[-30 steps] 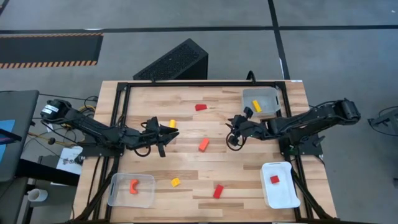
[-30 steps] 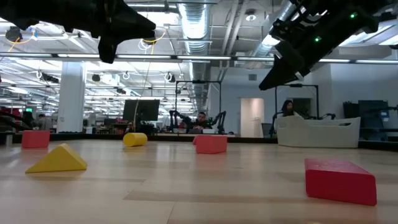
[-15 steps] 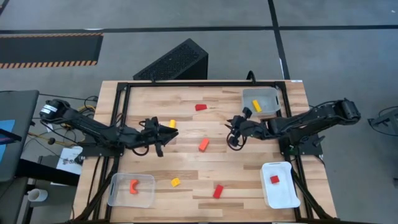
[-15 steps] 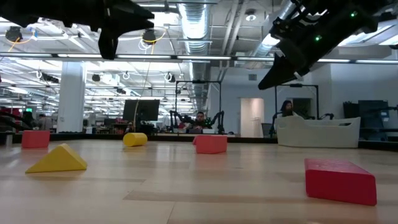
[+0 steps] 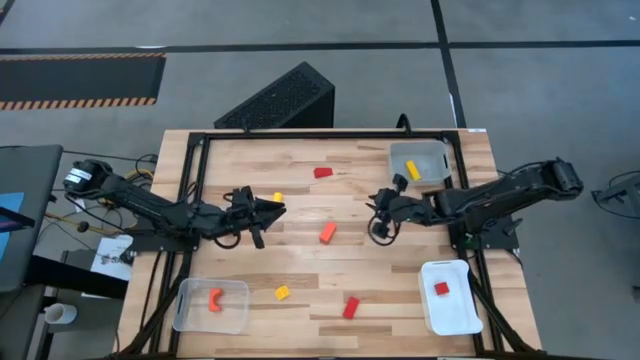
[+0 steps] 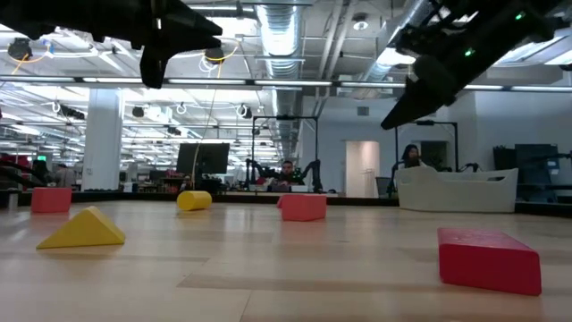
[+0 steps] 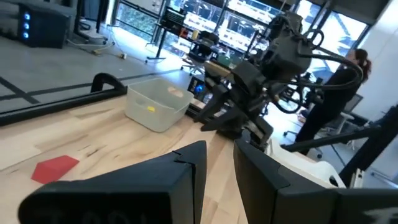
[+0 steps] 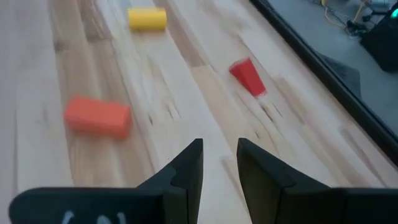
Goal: Sort & place blocks by color
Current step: Put the left orange block into the transparent bin
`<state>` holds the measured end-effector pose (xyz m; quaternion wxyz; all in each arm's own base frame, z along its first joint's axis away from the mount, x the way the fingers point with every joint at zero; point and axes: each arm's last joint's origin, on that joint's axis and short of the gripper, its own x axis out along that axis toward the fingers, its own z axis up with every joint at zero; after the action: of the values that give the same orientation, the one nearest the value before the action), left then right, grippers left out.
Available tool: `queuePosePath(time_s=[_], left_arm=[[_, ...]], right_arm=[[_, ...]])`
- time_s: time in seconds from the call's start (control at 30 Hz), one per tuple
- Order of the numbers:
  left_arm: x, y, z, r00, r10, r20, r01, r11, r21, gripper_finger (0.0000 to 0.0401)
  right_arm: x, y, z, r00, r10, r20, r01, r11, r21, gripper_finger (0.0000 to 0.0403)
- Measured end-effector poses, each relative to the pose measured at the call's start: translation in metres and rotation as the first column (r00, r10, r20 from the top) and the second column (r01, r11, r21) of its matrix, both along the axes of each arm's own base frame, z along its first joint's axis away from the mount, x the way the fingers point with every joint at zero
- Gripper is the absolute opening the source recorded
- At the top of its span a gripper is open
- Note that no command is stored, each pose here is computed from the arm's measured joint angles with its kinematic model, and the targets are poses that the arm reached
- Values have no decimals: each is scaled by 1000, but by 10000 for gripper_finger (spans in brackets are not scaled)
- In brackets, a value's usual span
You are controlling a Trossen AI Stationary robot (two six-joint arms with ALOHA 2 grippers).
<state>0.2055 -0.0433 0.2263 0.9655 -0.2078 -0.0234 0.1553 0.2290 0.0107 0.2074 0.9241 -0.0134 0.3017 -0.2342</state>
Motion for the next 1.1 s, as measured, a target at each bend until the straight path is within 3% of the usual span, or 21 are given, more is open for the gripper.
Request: queuePosePath(time_s=[0.17, 0.3, 0.6, 0.83, 1.1], left_arm=[[2, 1, 3, 1000, 5, -11, -5, 1000, 0, 68], [9, 10, 9, 993, 57, -100, -58, 998, -6, 68], [12, 26, 10, 939, 134, -318, -148, 989, -22, 71], [7, 36, -1, 893, 167, -419, -205, 978, -48, 137], [-4, 60, -19, 796, 148, -588, -297, 941, -165, 197]], right_arm=[[-24, 0, 25, 997, -14, 82, 11, 999, 36, 121], [-40, 5, 43, 982, 27, 187, -35, 999, 39, 120], [-78, 6, 45, 968, 71, 241, -77, 997, 16, 120], [-102, 6, 59, 929, 86, 360, -111, 993, 50, 120], [-103, 8, 59, 929, 106, 354, -126, 991, 35, 120]])
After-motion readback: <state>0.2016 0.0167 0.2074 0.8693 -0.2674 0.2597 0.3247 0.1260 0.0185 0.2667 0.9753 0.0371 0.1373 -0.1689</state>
